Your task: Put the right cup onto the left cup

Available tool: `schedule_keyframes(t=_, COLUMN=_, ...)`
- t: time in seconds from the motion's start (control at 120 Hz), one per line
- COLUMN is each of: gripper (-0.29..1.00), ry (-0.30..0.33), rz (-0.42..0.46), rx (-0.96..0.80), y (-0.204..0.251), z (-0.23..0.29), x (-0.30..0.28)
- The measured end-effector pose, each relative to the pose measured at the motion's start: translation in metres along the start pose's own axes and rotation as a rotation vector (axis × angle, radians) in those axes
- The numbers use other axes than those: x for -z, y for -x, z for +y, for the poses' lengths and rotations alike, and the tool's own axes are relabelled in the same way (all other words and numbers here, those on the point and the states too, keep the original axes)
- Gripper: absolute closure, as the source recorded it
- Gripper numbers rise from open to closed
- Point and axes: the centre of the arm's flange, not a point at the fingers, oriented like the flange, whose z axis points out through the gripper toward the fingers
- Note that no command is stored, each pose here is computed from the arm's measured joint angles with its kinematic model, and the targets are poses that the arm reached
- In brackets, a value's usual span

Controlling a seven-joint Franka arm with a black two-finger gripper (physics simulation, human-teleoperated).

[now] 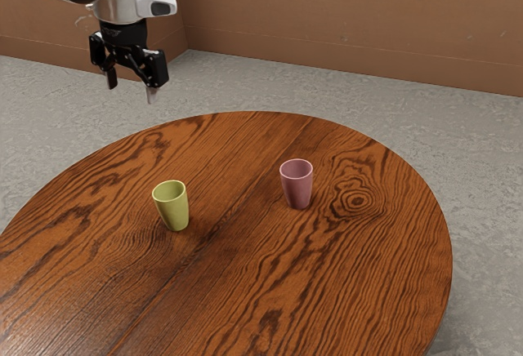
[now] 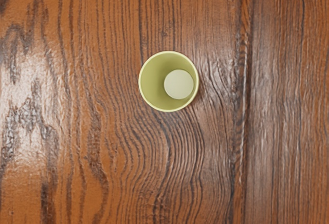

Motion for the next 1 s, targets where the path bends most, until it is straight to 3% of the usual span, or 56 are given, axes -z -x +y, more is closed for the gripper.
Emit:
schedule_keyframes(t=0.233, gripper=0.0, ry=0.001, rz=0.003, rx=-0.01, y=-0.011, z=0.013, x=-0.011)
schedule_keyframes(t=0.817, gripper=0.0, ry=0.071, rz=0.015, rx=-0.063, y=-0.121, z=0.129, x=-0.108)
schedule_keyframes(t=1.0, gripper=0.0, ry=0.092, rz=0.018, rx=-0.066, y=-0.135, z=0.16, x=-0.132)
